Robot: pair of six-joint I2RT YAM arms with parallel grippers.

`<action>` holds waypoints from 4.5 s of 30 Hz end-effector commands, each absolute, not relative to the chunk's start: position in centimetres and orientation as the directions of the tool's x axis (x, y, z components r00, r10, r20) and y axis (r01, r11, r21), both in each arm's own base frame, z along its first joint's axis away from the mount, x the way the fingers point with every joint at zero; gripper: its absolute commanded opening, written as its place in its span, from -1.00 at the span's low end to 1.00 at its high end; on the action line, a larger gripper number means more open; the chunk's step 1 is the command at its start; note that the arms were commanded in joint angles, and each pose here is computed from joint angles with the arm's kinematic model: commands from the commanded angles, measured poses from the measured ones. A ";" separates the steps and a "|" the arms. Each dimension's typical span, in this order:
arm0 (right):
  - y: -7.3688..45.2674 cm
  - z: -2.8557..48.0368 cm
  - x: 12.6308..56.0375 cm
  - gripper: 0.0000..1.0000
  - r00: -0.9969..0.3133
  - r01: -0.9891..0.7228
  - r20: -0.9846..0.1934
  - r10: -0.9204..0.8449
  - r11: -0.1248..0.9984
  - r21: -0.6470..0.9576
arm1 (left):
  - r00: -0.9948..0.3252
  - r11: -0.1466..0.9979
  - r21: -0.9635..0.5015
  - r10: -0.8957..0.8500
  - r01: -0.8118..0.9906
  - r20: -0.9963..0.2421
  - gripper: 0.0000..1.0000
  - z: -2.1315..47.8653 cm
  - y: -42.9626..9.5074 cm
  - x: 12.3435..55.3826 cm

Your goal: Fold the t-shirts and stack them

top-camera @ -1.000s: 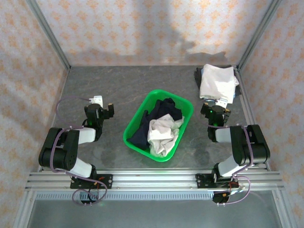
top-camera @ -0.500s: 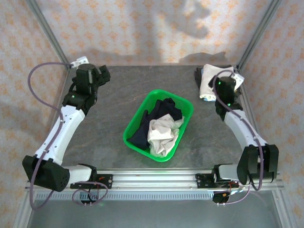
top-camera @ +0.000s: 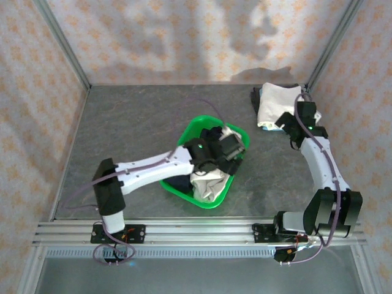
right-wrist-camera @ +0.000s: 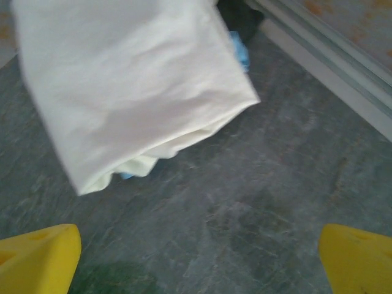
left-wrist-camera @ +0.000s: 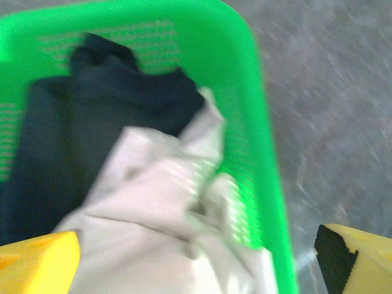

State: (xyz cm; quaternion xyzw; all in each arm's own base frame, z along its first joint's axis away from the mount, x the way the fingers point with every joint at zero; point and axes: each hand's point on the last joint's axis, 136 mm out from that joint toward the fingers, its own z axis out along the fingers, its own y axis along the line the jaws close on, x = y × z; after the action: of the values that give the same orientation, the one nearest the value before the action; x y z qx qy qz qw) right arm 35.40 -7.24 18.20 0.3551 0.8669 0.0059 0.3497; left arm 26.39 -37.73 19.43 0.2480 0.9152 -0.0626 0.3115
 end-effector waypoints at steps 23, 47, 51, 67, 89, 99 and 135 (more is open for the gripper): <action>-8.9 15.6 34.2 0.99 -0.482 0.686 -0.522 0.704 0.674 0.276 | -0.722 0.745 0.366 0.653 0.557 -0.230 -0.81 9.6 -24.6 33.0; -10.3 16.6 35.1 0.99 -0.444 0.717 -0.548 0.709 0.648 0.258 | -0.905 0.830 0.513 0.368 0.218 -0.211 -1.00 10.2 4.3 52.8; -10.3 17.0 34.9 0.99 -0.438 0.716 -0.554 0.707 0.648 0.261 | -0.937 0.865 0.490 0.254 0.109 -0.240 -1.00 9.8 6.5 53.9; -3.4 21.2 37.3 0.94 -0.432 0.392 -0.688 0.583 0.808 0.439 | -0.853 0.979 0.078 -0.124 -0.189 -0.507 0.31 17.2 3.0 54.3; 5.6 19.3 39.5 0.83 -0.599 0.138 -0.690 0.407 0.901 0.412 | -0.715 0.813 -0.017 -0.522 -0.582 -0.465 -0.51 16.2 12.8 53.0; 5.8 19.5 39.7 0.66 -0.591 0.132 -0.688 0.420 0.892 0.432 | -0.529 0.870 -0.200 -0.440 -0.450 -0.725 -1.00 34.0 9.3 51.7; 8.5 13.5 34.2 0.64 -0.788 0.231 -0.419 0.451 0.848 0.478 | -0.720 0.943 -0.279 -0.320 -0.181 -0.616 0.96 22.8 -9.5 47.6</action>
State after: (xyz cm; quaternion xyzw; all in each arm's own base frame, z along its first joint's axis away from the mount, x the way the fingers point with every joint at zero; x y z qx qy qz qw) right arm 36.38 7.78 16.03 0.1803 0.9051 0.2120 0.3214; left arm 48.94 -7.90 19.10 -0.1695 0.9313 -0.1025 0.3058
